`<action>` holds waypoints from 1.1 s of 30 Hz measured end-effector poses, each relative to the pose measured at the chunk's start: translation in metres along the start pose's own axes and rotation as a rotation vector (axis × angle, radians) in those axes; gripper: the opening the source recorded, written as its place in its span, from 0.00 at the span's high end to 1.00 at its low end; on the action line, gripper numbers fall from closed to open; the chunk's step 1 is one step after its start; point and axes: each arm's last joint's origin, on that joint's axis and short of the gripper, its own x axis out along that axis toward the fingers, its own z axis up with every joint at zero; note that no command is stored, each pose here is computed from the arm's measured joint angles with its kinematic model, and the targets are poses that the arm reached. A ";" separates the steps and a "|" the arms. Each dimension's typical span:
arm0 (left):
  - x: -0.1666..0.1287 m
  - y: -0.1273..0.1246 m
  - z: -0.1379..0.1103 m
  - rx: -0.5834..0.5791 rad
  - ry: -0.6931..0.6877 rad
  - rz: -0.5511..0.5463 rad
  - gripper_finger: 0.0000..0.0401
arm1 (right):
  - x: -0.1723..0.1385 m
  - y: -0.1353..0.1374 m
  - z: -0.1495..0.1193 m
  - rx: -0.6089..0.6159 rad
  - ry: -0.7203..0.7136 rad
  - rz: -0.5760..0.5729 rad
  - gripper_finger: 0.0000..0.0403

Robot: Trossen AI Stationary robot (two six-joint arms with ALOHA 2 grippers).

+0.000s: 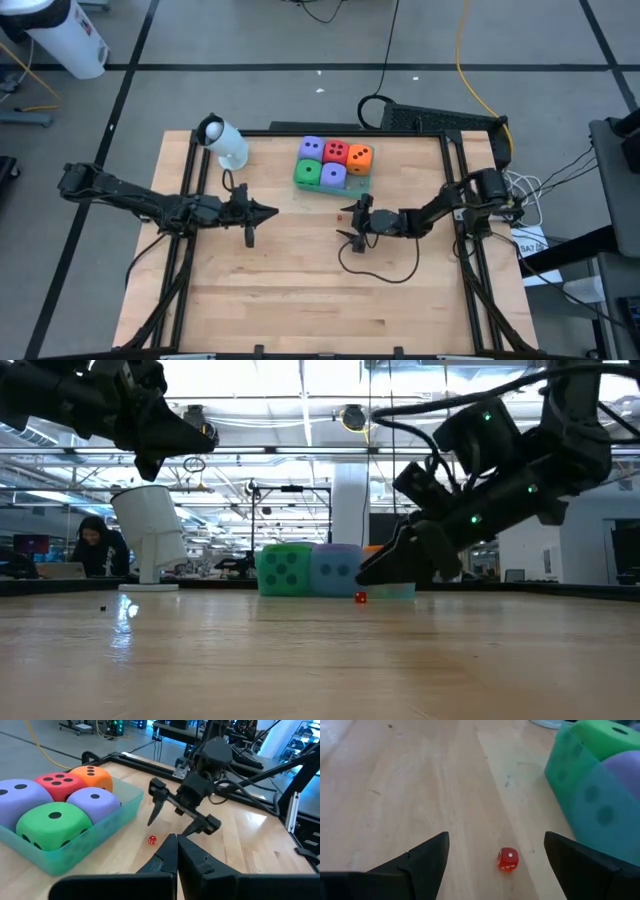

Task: Pick & Place Dice
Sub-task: Put the small red dice into the transparent blue bin

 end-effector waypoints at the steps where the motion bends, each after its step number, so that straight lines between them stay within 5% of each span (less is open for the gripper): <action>1: 0.000 0.000 0.000 -0.003 0.000 0.000 0.99 | 0.002 0.000 -0.002 0.007 -0.004 -0.005 0.22; 7: -0.001 -0.002 -0.001 -0.010 0.005 -0.015 0.99 | 0.009 -0.006 -0.014 0.065 0.025 -0.065 0.25; 33: -0.002 -0.007 0.003 -0.006 -0.038 -0.046 0.99 | 0.016 -0.020 -0.020 0.180 0.039 -0.036 0.63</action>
